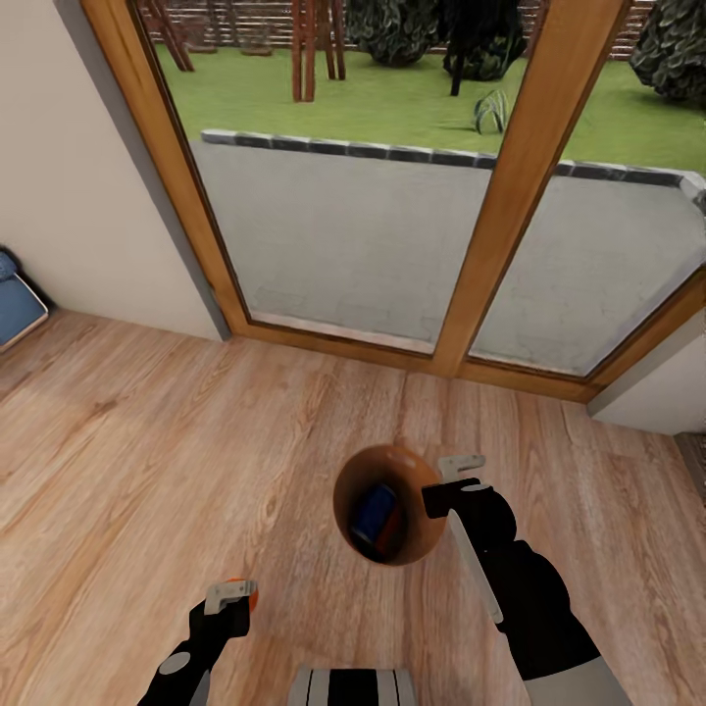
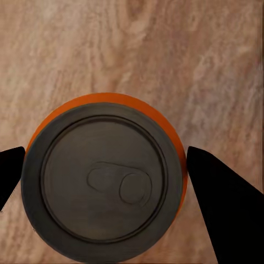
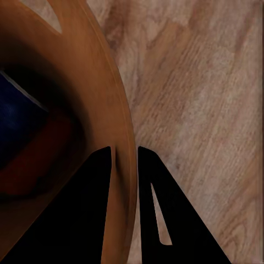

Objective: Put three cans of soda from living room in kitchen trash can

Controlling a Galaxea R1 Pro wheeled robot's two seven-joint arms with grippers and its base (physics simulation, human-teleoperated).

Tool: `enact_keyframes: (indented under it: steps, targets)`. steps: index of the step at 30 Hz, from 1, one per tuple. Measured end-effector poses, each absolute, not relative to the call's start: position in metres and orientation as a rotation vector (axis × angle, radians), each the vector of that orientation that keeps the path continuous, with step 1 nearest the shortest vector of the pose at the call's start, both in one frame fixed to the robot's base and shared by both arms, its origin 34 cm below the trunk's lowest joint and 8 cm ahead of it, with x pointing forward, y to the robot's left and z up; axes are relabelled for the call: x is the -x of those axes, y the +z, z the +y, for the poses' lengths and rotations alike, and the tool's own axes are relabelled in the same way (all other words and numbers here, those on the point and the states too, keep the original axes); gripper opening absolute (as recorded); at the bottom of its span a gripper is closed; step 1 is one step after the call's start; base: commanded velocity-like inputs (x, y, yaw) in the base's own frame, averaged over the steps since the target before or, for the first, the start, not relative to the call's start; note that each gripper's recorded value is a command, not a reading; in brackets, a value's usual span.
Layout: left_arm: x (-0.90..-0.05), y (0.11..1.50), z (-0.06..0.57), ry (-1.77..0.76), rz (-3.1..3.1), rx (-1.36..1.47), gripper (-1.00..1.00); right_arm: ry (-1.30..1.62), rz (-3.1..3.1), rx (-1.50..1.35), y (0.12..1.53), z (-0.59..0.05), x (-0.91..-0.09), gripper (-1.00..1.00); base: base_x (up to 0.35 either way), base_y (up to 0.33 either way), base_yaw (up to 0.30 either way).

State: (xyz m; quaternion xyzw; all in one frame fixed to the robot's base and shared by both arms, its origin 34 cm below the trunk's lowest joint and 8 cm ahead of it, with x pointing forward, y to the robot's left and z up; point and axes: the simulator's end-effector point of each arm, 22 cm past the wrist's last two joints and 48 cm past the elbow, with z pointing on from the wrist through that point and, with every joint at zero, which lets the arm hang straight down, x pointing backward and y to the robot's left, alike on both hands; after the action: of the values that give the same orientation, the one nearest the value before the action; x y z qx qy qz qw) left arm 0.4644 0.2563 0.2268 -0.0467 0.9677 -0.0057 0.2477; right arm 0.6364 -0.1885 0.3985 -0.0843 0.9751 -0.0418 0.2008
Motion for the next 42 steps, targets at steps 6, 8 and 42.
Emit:
enact_keyframes:
  steps: [6,8,42]
  targets:
    - [-0.471,0.243,0.256,-0.016,2.629,0.127,-1.0,-0.116,2.715,0.234,0.417,-0.188,-0.641,-1.0,0.0,0.0,0.0]
    - [-0.473,0.249,0.256,-0.016,2.626,0.127,-1.0,-0.117,2.712,0.234,0.423,-0.188,-0.643,-1.0,0.0,0.0,0.0]
    - [-0.506,0.341,0.256,-0.02,2.571,0.123,-1.0,-0.12,2.658,0.227,0.523,-0.188,-0.666,-1.0,0.0,0.0,0.0]
